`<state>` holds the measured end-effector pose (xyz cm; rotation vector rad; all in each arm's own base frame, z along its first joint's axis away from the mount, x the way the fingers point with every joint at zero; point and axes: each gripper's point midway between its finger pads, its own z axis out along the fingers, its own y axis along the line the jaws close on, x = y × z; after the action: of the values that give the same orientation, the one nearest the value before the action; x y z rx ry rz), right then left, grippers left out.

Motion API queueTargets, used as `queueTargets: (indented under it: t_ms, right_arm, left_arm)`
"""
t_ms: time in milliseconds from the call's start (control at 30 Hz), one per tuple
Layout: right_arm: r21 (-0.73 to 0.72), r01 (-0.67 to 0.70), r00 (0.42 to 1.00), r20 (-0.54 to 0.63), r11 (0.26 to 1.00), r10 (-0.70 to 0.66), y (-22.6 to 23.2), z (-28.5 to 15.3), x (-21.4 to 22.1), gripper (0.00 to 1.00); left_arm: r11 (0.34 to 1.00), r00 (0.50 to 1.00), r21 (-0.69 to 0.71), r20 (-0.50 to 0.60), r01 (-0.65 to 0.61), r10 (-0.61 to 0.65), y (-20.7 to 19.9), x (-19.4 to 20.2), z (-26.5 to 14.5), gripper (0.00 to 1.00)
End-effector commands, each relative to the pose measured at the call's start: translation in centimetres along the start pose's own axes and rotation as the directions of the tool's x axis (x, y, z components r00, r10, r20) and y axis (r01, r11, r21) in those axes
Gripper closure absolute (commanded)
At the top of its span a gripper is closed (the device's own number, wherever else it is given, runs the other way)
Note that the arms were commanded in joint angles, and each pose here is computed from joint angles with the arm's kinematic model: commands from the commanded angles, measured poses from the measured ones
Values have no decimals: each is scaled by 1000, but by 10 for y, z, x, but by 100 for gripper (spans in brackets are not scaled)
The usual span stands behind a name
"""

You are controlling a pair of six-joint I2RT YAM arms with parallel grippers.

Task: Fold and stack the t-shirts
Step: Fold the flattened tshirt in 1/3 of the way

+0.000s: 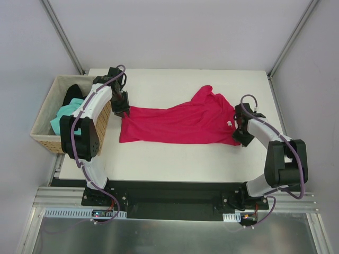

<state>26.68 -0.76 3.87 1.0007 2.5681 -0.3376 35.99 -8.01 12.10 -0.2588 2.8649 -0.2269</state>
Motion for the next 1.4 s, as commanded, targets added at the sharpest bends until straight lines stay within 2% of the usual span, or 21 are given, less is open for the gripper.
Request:
queueTargets:
  t_ms: [0, 900, 1033, 1133, 1300, 1367]
  right_arm:
    - [-29, -16, 999, 42, 999, 17, 13, -7, -21, 58]
    - [-25, 18, 1000, -22, 1000, -19, 18, 5, 7, 60]
    - [-21, 20, 999, -33, 1000, -20, 18, 6, 12, 64]
    - [-17, 13, 999, -36, 1000, -13, 17, 7, 14, 72]
    - [4, 1, 999, -33, 1000, -1, 12, 7, 14, 99]
    - [8, -5, 1000, -30, 1000, 5, 10, 6, 14, 99]
  left_arm:
    - [1000, 1000, -26, 8, -5, 5, 2, 2, -11, 73]
    - [999, 1000, -42, -13, 12, -12, 5, 6, -6, 73]
    - [999, 1000, -45, -17, 13, -14, 6, 8, -6, 73]
    - [999, 1000, -46, -16, 16, -17, 6, 9, -7, 73]
    - [999, 1000, -48, -16, 19, -20, 7, 10, -7, 73]
    - [999, 1000, -50, -18, 20, -20, 8, 11, -7, 73]
